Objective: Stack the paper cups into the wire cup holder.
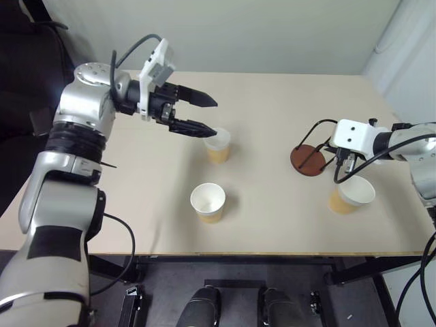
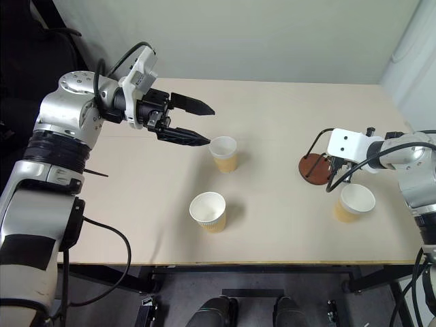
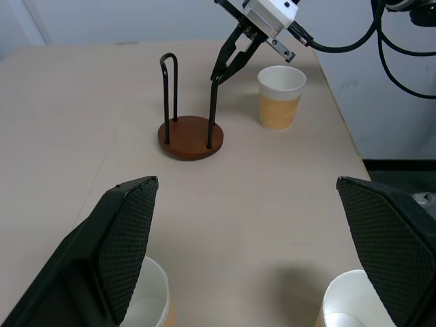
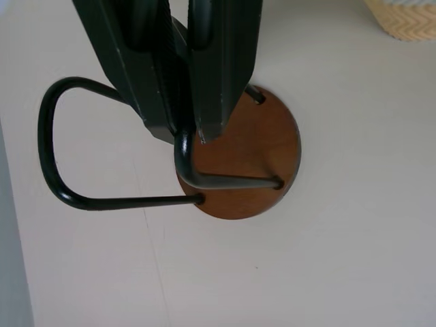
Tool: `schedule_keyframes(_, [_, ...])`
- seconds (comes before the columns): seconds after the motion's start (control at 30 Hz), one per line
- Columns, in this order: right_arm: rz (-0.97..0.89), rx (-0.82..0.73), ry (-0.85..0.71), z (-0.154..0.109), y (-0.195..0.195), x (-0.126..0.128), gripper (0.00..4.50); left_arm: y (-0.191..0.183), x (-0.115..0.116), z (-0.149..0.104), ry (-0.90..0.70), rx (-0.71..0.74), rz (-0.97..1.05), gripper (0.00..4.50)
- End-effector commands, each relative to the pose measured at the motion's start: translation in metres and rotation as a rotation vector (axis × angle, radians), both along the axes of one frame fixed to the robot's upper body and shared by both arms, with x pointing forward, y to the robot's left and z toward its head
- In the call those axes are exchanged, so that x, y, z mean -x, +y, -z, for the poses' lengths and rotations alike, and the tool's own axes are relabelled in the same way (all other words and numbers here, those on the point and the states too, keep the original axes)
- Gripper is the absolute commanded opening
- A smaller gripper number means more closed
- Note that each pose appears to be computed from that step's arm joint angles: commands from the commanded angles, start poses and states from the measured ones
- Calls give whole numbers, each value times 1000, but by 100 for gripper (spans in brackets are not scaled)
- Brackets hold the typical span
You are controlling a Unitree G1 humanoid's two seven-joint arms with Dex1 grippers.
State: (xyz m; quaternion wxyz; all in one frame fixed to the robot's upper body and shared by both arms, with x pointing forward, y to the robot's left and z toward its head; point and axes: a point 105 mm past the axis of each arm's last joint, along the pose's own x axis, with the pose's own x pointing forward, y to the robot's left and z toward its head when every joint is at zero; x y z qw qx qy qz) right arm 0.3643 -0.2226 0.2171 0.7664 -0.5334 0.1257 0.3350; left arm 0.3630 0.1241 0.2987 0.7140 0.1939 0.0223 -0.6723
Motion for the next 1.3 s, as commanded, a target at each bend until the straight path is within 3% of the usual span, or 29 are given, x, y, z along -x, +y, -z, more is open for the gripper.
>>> schedule_keyframes(0.03, [-20,18,-51,-17,1,2,4,0,6,-11,-40,14,45,450])
schedule_keyframes(0.37, [-175,54,30,-30,33,32,4,-4,5,-10,-40,6,56,450])
schedule_keyframes(0.67, [-316,123,-16,-51,69,41,4,-9,5,-8,-38,13,70,450])
schedule_keyframes(1.07, [-369,269,-31,-16,75,36,4,-8,5,-7,-32,20,67,450])
schedule_keyframes(1.3, [-383,270,-37,-10,79,34,4,-7,5,-8,-35,19,64,450])
